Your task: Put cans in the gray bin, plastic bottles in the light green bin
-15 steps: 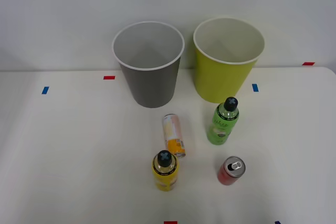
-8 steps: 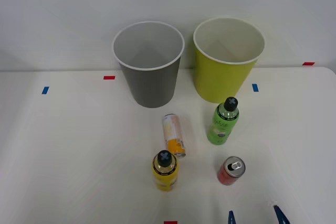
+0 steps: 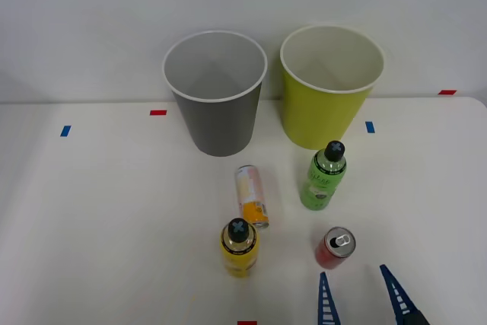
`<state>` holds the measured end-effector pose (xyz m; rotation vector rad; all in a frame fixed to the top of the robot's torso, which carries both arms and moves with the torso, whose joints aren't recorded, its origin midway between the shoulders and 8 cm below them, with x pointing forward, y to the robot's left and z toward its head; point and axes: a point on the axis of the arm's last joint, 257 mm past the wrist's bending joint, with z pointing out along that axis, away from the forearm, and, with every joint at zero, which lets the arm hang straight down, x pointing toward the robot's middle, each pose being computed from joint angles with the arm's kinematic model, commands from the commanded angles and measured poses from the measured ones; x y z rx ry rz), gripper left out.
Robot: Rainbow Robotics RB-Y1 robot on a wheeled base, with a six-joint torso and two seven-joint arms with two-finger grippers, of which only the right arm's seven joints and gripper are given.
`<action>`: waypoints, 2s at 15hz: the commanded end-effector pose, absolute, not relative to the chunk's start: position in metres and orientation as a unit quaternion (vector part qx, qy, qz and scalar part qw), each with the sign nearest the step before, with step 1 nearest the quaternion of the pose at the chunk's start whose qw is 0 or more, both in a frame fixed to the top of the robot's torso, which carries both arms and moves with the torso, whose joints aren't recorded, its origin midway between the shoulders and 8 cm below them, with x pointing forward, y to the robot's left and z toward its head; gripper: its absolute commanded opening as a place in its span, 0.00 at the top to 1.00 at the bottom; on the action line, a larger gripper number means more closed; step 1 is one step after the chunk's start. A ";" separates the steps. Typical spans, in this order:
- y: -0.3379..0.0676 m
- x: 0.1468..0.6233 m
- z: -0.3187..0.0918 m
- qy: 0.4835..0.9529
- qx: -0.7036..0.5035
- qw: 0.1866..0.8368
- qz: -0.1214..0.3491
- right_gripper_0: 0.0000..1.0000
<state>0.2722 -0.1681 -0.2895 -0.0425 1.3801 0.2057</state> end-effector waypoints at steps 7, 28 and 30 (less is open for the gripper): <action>-0.144 0.311 -0.292 0.645 -0.042 0.753 0.122 0.00; -0.145 0.346 -0.283 0.639 -0.066 0.761 0.090 1.00; -0.145 0.347 -0.281 0.638 -0.058 0.763 0.090 1.00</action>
